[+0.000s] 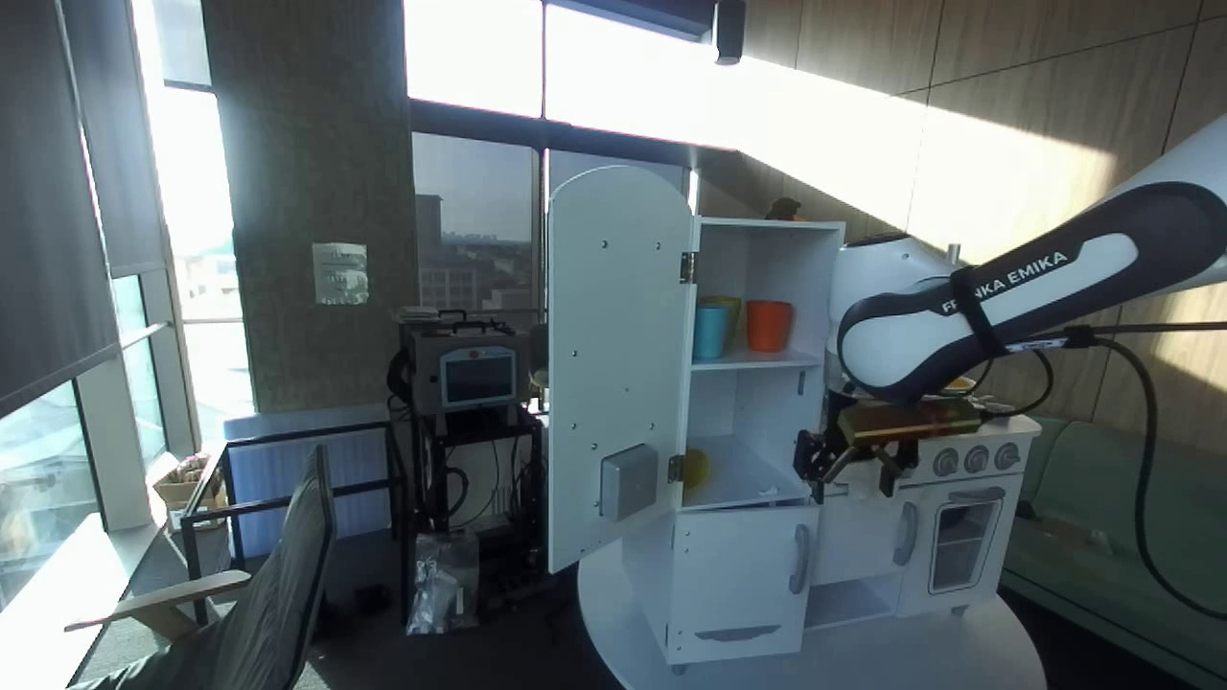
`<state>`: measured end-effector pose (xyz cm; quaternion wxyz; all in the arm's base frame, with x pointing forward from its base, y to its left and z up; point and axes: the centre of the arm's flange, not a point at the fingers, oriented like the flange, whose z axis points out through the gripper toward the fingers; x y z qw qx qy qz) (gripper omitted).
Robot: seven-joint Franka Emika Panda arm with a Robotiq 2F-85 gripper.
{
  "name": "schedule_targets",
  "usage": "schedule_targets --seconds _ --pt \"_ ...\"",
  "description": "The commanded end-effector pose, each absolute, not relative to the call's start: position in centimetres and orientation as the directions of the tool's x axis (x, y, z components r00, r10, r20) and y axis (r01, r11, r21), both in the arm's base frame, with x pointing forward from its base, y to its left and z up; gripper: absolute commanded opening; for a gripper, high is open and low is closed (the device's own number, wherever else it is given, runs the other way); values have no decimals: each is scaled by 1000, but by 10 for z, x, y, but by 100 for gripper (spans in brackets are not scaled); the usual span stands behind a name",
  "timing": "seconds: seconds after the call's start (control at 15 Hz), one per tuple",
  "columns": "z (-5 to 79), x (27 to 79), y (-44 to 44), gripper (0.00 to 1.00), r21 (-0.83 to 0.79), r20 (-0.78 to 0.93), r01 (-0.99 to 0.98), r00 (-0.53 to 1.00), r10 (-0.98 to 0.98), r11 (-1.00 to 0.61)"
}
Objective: Remove the towel from the cupboard then close it
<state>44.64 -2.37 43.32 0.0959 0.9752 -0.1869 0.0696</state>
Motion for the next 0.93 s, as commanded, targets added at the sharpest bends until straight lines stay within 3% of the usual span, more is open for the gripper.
schedule_targets --seconds 0.0,0.6,0.87 --pt "457 433 28 100 134 128 -267 960 -251 -954" --pt "504 427 162 100 202 223 27 972 73 -979" --pt "527 439 198 100 144 231 212 943 242 -966"
